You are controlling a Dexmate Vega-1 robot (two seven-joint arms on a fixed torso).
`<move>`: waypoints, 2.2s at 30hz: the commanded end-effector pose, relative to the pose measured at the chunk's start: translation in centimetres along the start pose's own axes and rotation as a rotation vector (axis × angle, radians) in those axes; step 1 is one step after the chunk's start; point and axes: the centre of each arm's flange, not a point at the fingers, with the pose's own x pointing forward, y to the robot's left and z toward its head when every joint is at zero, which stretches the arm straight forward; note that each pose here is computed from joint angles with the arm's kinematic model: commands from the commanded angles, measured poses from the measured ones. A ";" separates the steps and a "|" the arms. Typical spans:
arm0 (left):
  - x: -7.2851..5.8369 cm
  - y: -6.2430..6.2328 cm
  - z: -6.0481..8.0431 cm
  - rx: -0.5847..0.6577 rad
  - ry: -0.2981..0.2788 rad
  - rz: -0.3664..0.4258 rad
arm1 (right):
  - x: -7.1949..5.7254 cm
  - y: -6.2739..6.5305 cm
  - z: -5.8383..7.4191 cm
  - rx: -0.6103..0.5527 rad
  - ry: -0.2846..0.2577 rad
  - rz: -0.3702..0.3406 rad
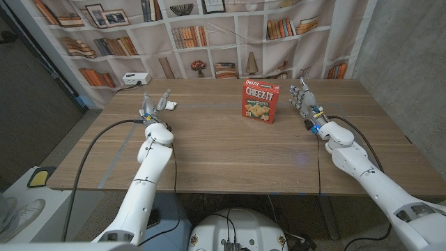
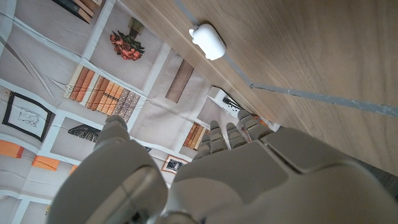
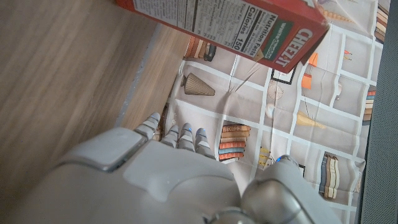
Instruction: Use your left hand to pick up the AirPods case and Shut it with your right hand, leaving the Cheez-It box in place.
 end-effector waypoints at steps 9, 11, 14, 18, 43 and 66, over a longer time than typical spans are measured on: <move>1.8 0.7 -0.1 0.105 -0.031 0.011 | 0.5 -0.3 0.2 -0.011 0.010 0.003; 1.9 0.8 -0.2 0.105 -0.034 -0.001 | 0.5 -0.2 0.2 -0.013 0.003 0.006; 1.9 0.9 -0.2 0.131 -0.031 0.003 | 0.5 -0.1 0.2 -0.005 0.000 0.000; 2.2 1.1 -0.3 0.162 -0.016 0.001 | 0.5 0.1 0.1 -0.010 0.009 0.009; 4.1 0.1 0.1 0.226 -0.095 0.064 | 0.1 0.7 -0.1 0.009 0.013 0.000; 4.0 -0.5 -0.8 0.288 -0.083 0.115 | 0.0 0.8 0.4 -0.010 0.015 0.008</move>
